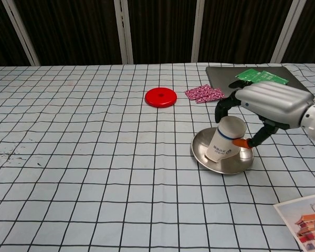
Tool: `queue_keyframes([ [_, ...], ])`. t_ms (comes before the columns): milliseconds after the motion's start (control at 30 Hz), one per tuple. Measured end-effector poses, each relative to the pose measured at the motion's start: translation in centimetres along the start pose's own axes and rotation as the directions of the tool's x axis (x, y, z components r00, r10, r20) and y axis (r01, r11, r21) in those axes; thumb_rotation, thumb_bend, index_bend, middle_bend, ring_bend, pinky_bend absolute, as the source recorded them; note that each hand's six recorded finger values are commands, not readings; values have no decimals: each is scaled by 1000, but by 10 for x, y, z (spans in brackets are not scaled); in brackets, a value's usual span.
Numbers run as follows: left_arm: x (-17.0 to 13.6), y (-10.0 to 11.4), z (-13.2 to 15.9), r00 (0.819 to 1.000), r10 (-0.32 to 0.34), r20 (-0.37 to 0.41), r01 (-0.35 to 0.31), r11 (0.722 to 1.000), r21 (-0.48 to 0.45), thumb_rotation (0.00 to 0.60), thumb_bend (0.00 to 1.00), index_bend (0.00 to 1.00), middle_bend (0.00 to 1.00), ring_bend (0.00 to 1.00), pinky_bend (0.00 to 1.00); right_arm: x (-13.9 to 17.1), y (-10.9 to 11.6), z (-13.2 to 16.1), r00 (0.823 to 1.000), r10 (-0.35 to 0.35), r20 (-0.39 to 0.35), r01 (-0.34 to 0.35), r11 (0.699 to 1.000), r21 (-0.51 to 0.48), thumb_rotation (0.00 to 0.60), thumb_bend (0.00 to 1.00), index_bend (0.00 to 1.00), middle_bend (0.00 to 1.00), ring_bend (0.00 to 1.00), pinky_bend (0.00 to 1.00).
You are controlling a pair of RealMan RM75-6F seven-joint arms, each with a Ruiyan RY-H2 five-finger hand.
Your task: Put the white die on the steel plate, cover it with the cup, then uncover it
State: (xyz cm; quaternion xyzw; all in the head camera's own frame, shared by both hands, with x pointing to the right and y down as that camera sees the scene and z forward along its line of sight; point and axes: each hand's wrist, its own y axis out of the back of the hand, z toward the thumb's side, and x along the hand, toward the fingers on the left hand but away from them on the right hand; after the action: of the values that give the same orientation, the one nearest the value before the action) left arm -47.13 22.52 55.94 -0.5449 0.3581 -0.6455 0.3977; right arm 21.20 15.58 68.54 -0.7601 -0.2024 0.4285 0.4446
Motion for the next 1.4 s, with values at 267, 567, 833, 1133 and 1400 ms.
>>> queue_keyframes([
  [267,-1,0,0,1000,0,1,0,1000,-2,600,229,235,0,0,128,21,-2,18,999,15,-49,-16,999,-36,600,387,530,467,278,22],
  [567,-1,1,-2,1000,4,-4,-4,1000,-2,600,228,235,0,0,128,4,5,41,996,-3,-86,-4,996,-86,600,387,531,467,277,22],
  [833,0,-1,-2,1000,0,-6,0,1000,7,600,229,235,0,0,128,-18,0,35,998,1,-67,-7,996,-89,600,386,531,467,277,21],
  [1133,1,-2,-1,1000,-2,-11,2,1000,15,600,229,235,0,0,128,-26,0,2,1000,-25,3,25,997,-77,600,387,531,467,278,21],
  [1400,0,-4,1,1000,-6,-10,7,1000,21,600,228,235,0,0,128,-10,-3,-27,998,-31,53,36,996,-88,600,390,535,467,278,21],
])
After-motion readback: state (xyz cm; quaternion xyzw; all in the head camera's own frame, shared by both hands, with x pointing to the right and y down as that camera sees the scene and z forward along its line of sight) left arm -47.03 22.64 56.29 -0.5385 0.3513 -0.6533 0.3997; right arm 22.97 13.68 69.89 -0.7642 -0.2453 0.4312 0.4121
